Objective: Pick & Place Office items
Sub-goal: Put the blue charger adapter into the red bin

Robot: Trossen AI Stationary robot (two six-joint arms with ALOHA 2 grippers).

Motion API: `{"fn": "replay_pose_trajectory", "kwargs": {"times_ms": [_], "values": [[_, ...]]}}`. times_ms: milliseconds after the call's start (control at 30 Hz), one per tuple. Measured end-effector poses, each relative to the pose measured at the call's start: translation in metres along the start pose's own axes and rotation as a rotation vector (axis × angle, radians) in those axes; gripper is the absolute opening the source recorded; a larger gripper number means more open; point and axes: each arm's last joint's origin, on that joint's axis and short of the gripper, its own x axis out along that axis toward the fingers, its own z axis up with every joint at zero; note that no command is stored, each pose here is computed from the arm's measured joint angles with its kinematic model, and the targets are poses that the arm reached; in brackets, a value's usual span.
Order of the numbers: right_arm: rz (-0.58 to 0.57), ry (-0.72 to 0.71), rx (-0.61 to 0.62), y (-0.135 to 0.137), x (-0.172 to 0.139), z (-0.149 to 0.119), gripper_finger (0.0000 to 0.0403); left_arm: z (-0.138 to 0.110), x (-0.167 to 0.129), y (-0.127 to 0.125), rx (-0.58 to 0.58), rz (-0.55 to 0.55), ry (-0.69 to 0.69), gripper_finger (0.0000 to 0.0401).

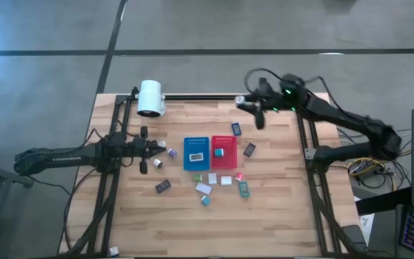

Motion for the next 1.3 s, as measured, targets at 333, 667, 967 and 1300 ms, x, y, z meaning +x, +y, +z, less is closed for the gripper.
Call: {"fn": "replay_pose_trajectory", "kwargs": {"times_ms": [333,667,967,1300], "values": [[-0.037,-0.171,-0.058,0.029,-0.07,-0.08,0.0119,0.001,0.0,0.0,-0.014,-0.012,-0.009,0.0013],[-0.09,-0.374,-0.095,0.035,-0.084,-0.133,0.0119,0.001,0.0,0.001,-0.007,0.022,-0.014,0.0007],[-0.196,-0.442,-0.096,0.033,-0.085,-0.166,0.0119,0.003,0.0,0.004,-0.057,0.129,-0.032,0.0012],[-0.238,-0.425,-0.081,0.031,-0.084,-0.168,0.0119,-0.002,0.003,0.004,-0.081,0.134,0.02,0.0008]]}}
